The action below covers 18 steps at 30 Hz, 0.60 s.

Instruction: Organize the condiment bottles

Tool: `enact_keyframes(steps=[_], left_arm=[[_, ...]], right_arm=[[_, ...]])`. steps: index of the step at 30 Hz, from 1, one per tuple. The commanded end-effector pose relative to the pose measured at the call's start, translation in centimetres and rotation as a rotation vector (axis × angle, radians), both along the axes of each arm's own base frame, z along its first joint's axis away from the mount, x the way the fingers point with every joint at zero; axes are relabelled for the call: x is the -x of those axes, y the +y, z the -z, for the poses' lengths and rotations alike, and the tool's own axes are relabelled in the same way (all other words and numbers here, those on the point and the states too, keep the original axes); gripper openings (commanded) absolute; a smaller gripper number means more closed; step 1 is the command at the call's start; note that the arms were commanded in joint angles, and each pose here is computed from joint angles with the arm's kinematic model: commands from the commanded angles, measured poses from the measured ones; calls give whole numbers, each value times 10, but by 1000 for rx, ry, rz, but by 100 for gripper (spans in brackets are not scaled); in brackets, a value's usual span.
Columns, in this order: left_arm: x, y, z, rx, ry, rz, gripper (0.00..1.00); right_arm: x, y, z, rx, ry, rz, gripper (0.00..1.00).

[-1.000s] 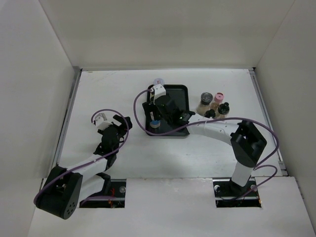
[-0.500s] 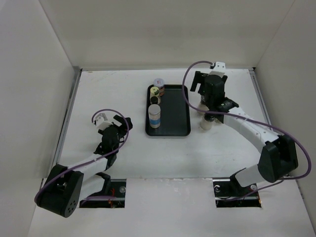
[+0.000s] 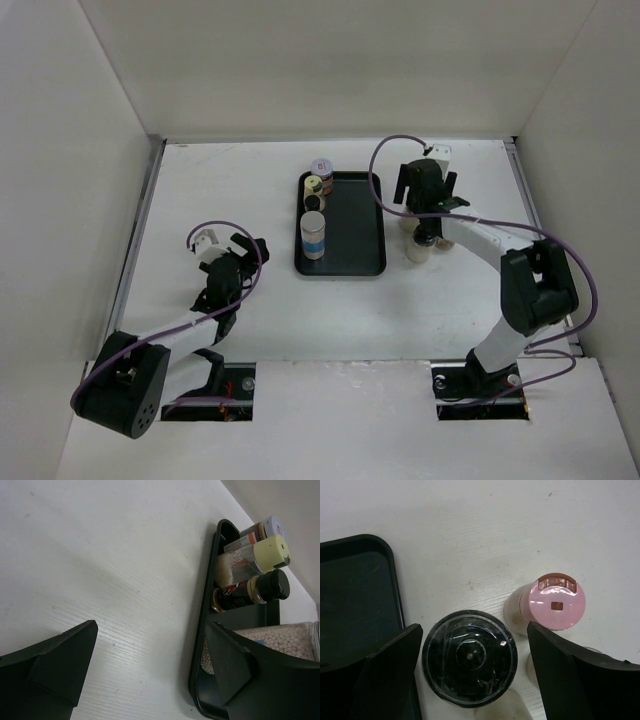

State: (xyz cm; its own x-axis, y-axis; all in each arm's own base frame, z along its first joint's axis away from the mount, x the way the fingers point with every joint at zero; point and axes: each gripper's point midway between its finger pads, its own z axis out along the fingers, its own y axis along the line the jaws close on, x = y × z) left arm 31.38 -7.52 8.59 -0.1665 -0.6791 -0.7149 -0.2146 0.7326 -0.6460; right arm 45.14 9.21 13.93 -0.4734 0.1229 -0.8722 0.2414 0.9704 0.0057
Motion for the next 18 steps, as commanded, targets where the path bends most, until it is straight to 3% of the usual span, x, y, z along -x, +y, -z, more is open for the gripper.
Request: enact_keyframes(steps=[1,7,14,18], left_arm=[[-10,-4,-20,34,-64,2,89],[-10,-4,-20,34,-64,3,89],[-10,-4,-21,37,-67,3,89],[-9,-3,-23,39,-72,1,89]], right_arm=[[-11,8,-13,-45,-32,0,85],[-15,9,-32,-53,-82,7,53],[-22,25,-117,-77,-292,-29,49],[-32,59,-135,-101,-329,-110,49]])
